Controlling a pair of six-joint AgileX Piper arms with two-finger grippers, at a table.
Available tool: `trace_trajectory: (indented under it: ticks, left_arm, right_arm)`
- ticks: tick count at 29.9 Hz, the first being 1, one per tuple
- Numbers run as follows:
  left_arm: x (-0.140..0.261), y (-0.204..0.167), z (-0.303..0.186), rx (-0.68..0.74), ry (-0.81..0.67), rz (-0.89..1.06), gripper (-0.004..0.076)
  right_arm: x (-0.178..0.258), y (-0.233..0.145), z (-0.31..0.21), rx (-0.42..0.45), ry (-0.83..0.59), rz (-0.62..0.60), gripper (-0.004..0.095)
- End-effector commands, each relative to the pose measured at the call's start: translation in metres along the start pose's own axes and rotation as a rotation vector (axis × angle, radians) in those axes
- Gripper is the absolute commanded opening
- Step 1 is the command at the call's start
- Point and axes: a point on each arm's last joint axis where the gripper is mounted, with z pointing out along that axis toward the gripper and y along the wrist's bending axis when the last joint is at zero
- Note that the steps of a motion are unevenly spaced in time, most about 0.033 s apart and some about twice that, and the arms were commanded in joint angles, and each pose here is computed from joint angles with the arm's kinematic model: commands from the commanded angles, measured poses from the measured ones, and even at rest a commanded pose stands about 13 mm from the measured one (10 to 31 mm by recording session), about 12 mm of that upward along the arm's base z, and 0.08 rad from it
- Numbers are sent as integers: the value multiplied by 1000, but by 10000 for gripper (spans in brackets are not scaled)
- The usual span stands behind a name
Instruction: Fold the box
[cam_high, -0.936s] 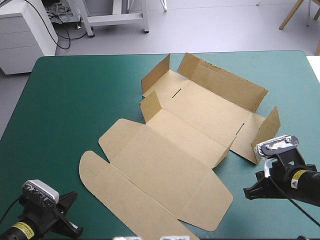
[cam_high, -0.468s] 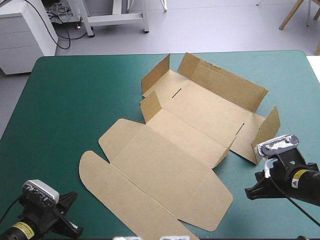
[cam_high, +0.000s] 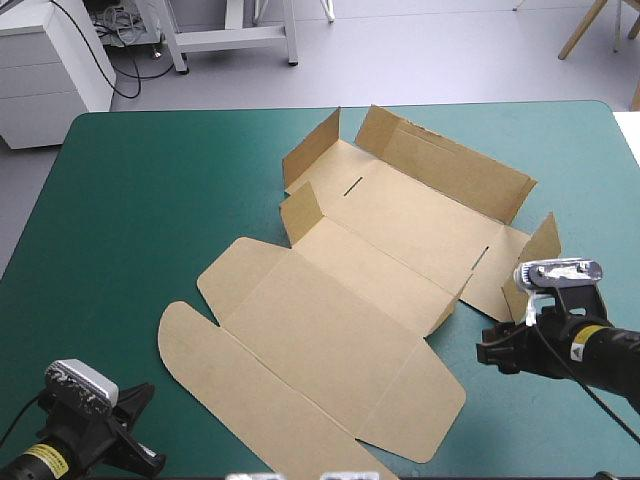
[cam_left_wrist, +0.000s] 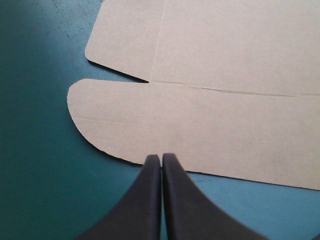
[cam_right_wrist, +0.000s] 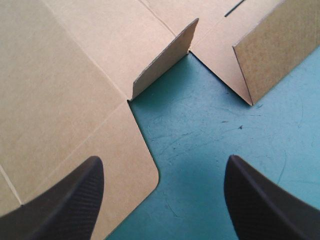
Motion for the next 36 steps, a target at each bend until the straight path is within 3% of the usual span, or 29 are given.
trace_trajectory:
  ticks: [1,9,21,26,36]
  left_arm:
    - [-11,0,-2,3,-65,-9,-10]
    - [-11,0,-2,3,-65,-9,-10]
    - [-11,0,-2,3,-65,-9,-10]
    - [-11,0,-2,3,-65,-9,-10]
    - [-11,0,-2,3,-65,-9,-10]
  right_arm:
    - [-21,3,15,14,-48,106,634]
    - [-47,15,78,-19,82,228,617]
    - [-61,18,153,22,200,439,587]
    - [-61,22,173,-8,225,500,459]
    - [-63,20,174,1,200,483,22]
